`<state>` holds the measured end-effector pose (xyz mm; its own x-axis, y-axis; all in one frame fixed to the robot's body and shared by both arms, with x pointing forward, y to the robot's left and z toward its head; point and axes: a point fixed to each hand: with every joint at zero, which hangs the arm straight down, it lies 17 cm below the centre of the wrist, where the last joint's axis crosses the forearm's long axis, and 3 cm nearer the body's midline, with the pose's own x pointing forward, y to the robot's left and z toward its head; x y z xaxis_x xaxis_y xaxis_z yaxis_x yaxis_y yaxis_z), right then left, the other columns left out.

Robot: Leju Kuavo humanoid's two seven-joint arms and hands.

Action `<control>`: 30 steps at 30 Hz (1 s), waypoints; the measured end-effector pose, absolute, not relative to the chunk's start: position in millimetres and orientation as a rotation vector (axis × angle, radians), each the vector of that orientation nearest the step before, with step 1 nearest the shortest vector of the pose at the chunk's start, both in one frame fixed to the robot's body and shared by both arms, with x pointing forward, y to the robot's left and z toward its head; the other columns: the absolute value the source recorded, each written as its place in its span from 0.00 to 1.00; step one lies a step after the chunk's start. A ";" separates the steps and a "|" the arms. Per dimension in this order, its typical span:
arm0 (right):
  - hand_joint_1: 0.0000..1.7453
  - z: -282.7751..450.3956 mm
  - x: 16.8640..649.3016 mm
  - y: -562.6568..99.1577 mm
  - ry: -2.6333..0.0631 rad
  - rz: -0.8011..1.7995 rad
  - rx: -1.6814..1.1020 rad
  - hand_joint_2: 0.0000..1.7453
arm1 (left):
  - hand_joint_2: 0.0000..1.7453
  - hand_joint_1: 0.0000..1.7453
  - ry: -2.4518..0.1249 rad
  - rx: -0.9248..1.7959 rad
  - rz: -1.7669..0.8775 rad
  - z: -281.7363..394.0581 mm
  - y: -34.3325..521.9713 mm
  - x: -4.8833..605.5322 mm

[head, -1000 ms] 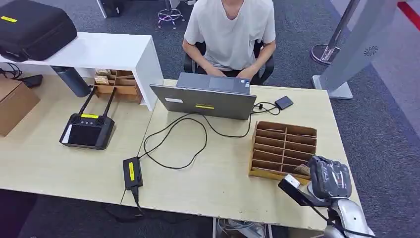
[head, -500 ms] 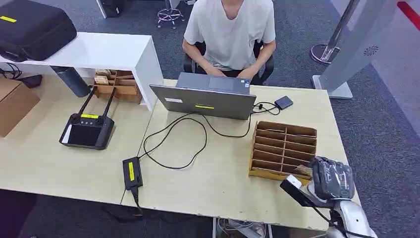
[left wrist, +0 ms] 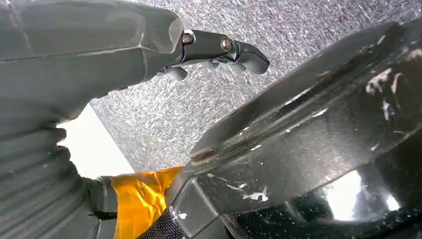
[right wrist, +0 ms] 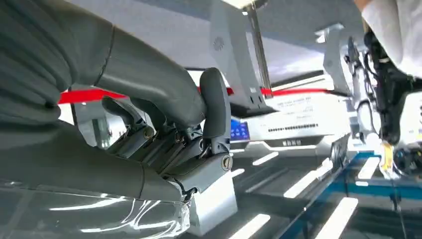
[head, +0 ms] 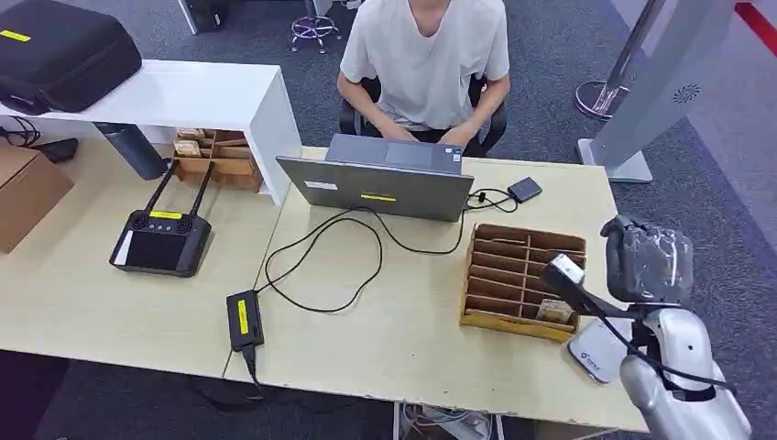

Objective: Pass the card to the sensor for recognition and then transmit it.

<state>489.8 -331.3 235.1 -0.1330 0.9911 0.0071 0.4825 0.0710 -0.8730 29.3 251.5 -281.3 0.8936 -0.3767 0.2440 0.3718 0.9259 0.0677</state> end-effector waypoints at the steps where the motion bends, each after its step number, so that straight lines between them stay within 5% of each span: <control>1: 0.95 240.0 492.0 -330.3 -1.701 0.990 -1.486 1.00 | 1.00 0.00 -0.257 0.019 -0.388 -281.3 251.4 29.6; 11: 0.95 237.2 494.8 -328.8 -1.661 1.044 -1.506 1.00 | 1.00 0.00 -0.255 0.015 -0.387 -281.3 250.8 29.2; 12: 0.00 235.8 494.6 -328.5 -1.659 1.050 -1.504 1.00 | 1.00 0.00 -0.255 0.015 -0.387 -281.3 250.8 29.2; 30: 0.00 232.1 480.8 -325.6 -1.671 1.081 -1.501 1.00 | 1.00 0.00 -0.253 0.005 -0.372 -281.0 249.1 28.5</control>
